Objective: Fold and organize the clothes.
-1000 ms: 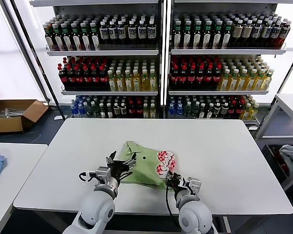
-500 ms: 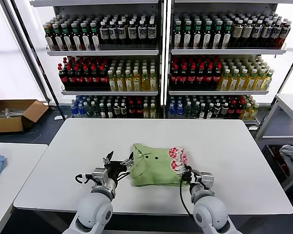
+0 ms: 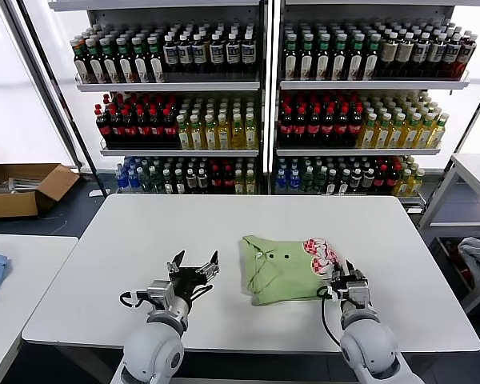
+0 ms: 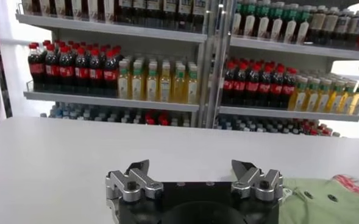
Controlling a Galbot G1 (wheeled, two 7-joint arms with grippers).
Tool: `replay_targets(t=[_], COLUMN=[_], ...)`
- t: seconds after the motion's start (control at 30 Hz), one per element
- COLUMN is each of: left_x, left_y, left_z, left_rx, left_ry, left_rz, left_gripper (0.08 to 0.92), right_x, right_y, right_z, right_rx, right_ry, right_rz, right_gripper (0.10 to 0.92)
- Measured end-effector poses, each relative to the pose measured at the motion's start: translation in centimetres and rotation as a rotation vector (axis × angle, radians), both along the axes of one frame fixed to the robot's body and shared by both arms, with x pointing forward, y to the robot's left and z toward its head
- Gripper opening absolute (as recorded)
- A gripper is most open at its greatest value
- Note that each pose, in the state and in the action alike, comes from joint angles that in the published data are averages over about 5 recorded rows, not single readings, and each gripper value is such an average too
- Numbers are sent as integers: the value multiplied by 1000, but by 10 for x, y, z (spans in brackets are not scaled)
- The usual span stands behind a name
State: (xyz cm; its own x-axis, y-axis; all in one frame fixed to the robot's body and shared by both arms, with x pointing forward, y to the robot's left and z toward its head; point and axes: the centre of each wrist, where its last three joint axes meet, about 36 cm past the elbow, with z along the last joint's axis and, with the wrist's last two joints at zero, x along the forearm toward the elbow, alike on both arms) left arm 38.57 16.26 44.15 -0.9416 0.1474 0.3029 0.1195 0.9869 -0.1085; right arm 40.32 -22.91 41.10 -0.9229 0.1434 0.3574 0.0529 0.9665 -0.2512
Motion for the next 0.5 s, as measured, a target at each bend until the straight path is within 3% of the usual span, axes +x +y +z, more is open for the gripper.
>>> replay_targets(t=[0.2,0.5], left_x=[-7,-16], left_y=[-2,1], left_z=[0,0], left_rx=[-6,-11], left_ry=[3,9], left_rz=[-4,0], left_gripper=[823,823], right_x=[-23,-42], right_y=[24,42], right_z=[8,6], right_rx=[19,144], right_ry=[-29,21], right_rz=[39,-9], right_gripper=[552,793])
